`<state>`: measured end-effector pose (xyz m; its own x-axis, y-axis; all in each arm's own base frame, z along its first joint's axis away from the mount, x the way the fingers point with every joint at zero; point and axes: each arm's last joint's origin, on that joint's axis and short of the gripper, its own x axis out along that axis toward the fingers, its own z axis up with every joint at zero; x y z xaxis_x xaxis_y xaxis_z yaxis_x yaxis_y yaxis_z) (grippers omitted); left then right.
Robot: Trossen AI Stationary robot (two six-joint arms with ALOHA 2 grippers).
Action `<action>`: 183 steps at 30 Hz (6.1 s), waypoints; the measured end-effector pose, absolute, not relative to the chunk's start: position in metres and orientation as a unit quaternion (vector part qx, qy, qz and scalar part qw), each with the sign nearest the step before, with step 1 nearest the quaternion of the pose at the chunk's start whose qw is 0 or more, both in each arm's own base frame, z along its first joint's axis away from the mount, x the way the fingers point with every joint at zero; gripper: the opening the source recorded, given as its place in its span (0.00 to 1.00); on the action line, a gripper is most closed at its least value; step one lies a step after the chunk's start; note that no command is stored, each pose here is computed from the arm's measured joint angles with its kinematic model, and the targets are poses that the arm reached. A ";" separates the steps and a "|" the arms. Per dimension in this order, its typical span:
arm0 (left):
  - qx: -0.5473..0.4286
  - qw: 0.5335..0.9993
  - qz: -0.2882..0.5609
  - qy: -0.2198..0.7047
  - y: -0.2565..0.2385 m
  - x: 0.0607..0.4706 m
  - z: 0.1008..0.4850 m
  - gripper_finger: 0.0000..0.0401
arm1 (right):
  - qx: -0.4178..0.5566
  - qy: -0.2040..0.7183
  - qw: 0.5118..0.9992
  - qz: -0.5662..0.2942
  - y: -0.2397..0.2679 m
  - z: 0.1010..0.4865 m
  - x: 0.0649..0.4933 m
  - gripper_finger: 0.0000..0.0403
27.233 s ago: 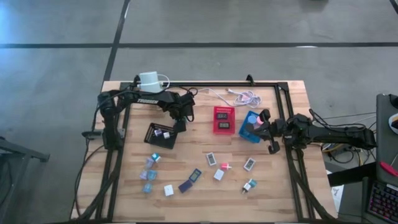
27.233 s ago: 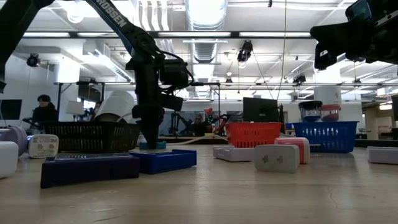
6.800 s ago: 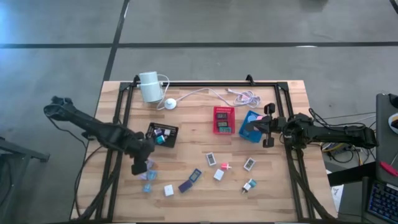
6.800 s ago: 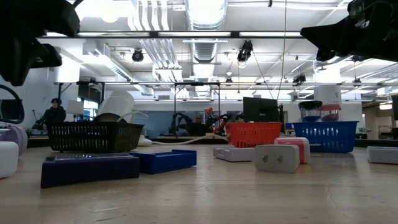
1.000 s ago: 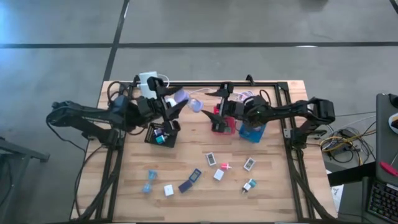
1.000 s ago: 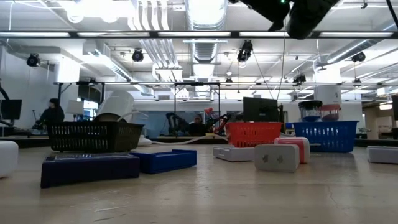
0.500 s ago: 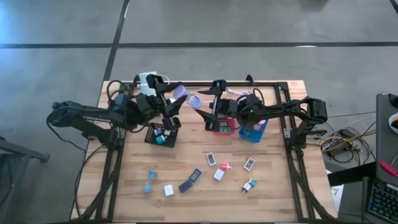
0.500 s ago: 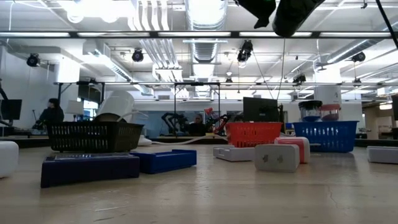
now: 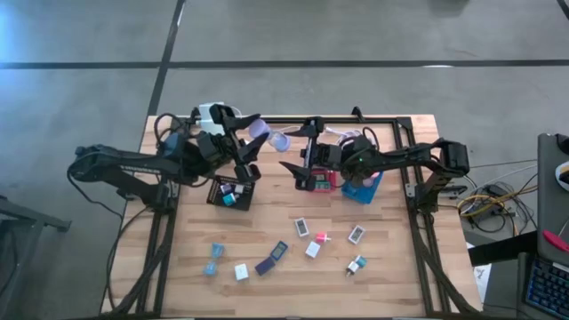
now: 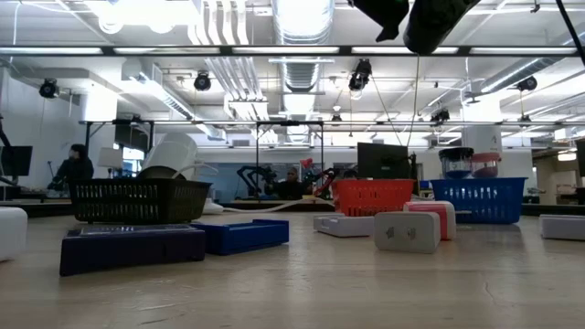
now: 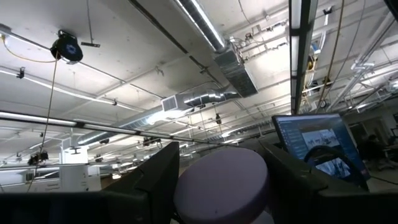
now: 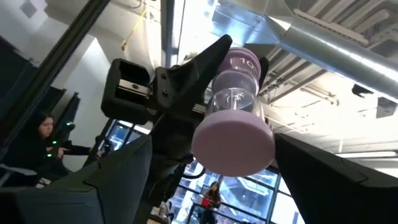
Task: Pick & Place Office items
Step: Put the violet hourglass into the blue bin
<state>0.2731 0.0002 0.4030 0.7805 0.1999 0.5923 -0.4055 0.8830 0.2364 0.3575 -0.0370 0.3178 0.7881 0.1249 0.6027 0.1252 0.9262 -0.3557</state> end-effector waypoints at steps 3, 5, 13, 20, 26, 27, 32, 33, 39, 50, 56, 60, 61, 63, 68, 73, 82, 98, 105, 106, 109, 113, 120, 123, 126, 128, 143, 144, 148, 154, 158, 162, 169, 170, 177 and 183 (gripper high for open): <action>0.179 0.928 0.163 -0.283 0.001 0.276 0.401 0.48 | -0.185 -0.326 0.927 -0.014 -0.038 0.319 0.358 0.82; 0.180 0.929 0.163 -0.280 0.001 0.278 0.399 0.48 | -0.180 -0.331 0.926 -0.014 -0.038 0.322 0.358 0.82; 0.181 0.930 0.161 -0.278 0.001 0.282 0.395 0.48 | -0.161 -0.333 0.929 -0.015 -0.038 0.324 0.359 0.82; 0.180 0.928 0.162 -0.283 0.001 0.281 0.397 0.48 | -0.156 -0.331 0.930 -0.022 -0.039 0.323 0.358 0.82; 0.180 0.928 0.162 -0.284 0.001 0.281 0.397 0.48 | -0.147 -0.328 0.932 -0.047 -0.040 0.323 0.358 0.79; 0.180 0.928 0.162 -0.284 0.001 0.281 0.397 0.48 | -0.147 -0.328 0.932 -0.048 -0.040 0.323 0.358 0.78; 0.180 0.928 0.162 -0.282 0.001 0.281 0.397 0.48 | -0.149 -0.327 0.932 -0.047 -0.040 0.323 0.359 0.65; 0.181 0.929 0.162 -0.281 0.001 0.281 0.397 0.48 | -0.149 -0.325 0.933 -0.046 -0.040 0.322 0.359 0.61; 0.179 0.930 0.161 -0.277 0.001 0.282 0.396 0.48 | -0.150 -0.315 0.936 -0.045 -0.040 0.320 0.360 0.48; 0.176 0.938 0.154 -0.258 0.001 0.283 0.393 0.58 | -0.153 -0.306 0.939 -0.045 -0.040 0.315 0.359 0.48; 0.178 0.942 0.146 -0.243 -0.002 0.275 0.397 0.58 | -0.153 -0.304 0.939 -0.045 -0.040 0.314 0.356 0.48; 0.178 0.949 0.135 -0.224 -0.003 0.263 0.403 0.59 | -0.157 -0.308 0.937 -0.053 -0.040 0.317 0.350 0.48; 0.175 0.952 0.131 -0.213 -0.004 0.260 0.404 0.59 | -0.157 -0.310 0.936 -0.055 -0.040 0.317 0.349 0.48; 0.165 0.960 0.123 -0.191 -0.004 0.251 0.406 0.59 | -0.158 -0.308 0.937 -0.055 -0.039 0.317 0.346 0.48; 0.142 0.978 0.103 -0.114 -0.003 0.232 0.402 0.59 | -0.159 -0.305 0.937 -0.064 -0.039 0.316 0.341 0.48; 0.118 0.987 0.080 -0.070 -0.003 0.215 0.380 0.59 | -0.158 -0.306 0.937 -0.064 -0.039 0.317 0.338 0.48; 0.077 0.989 0.072 -0.106 -0.002 0.180 0.306 0.58 | -0.156 -0.306 0.937 -0.062 -0.039 0.317 0.338 0.48; 0.101 0.983 0.066 -0.140 0.000 0.114 0.244 0.50 | -0.149 -0.296 0.942 -0.056 -0.038 0.310 0.337 0.48; 0.091 0.994 0.035 -0.040 -0.001 0.111 0.222 0.39 | -0.144 -0.291 0.945 -0.051 -0.038 0.307 0.336 0.48; 0.089 0.995 0.035 -0.034 -0.001 0.112 0.220 0.37 | -0.144 -0.290 0.945 -0.051 -0.038 0.307 0.336 0.48; 0.086 0.995 0.034 -0.032 -0.001 0.113 0.212 0.33 | -0.144 -0.288 0.945 -0.051 -0.038 0.305 0.336 0.48; 0.085 0.994 0.037 -0.057 -0.001 0.111 0.198 0.27 | -0.143 -0.287 0.946 -0.050 -0.038 0.304 0.334 0.48; 0.098 0.992 0.042 -0.073 0.000 0.105 0.182 0.22 | -0.157 -0.301 0.939 -0.055 -0.032 0.307 0.314 0.48; 0.109 0.989 0.044 -0.085 0.000 0.103 0.184 0.21 | -0.173 -0.311 0.933 -0.058 -0.027 0.308 0.297 0.48; 0.110 0.990 0.045 -0.083 0.000 0.102 0.183 0.21 | -0.182 -0.314 0.930 -0.058 -0.023 0.309 0.275 0.48; 0.110 0.990 0.046 -0.077 0.000 0.102 0.182 0.21 | -0.181 -0.299 0.935 -0.056 -0.021 0.306 0.261 0.48; 0.177 0.978 0.110 -0.030 0.004 0.103 0.176 0.21 | -0.147 -0.126 0.965 -0.179 -0.009 0.301 0.182 0.49; 0.177 0.978 0.110 -0.030 0.004 0.103 0.176 0.21 | -0.149 -0.106 0.964 -0.193 -0.008 0.303 0.179 0.49; 0.177 0.978 0.111 -0.030 0.004 0.103 0.176 0.21 | -0.150 -0.042 0.962 -0.226 -0.003 0.314 0.172 0.49; 0.175 0.978 0.111 -0.030 0.004 0.103 0.176 0.21 | -0.133 0.033 0.970 -0.199 0.005 0.332 0.167 0.49; 0.164 0.980 0.111 -0.031 0.004 0.103 0.176 0.21 | -0.098 0.076 0.973 -0.194 0.004 0.343 0.162 0.49; 0.144 0.983 0.110 -0.034 0.004 0.103 0.176 0.21 | -0.070 0.139 0.969 -0.194 0.003 0.356 0.150 0.49; 0.118 0.986 0.109 -0.037 0.004 0.103 0.176 0.21 | -0.016 0.267 0.950 -0.159 0.003 0.377 0.125 0.49; 0.117 0.986 0.108 -0.036 0.004 0.103 0.176 0.21 | -0.004 0.280 0.946 -0.162 0.003 0.381 0.123 0.49; 0.118 0.987 0.108 -0.032 0.004 0.103 0.175 0.21 | 0.090 0.392 0.894 -0.195 0.003 0.395 0.115 0.49; 0.119 0.987 0.107 -0.025 0.004 0.103 0.174 0.21 | 0.127 0.490 0.847 -0.164 0.008 0.401 0.126 0.49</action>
<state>0.1031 0.0038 0.1739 0.9761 0.2046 0.0740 -0.2163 0.9490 0.2294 0.1257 0.0084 0.4011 0.4660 -0.1545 -0.8712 0.4024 0.9139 0.0531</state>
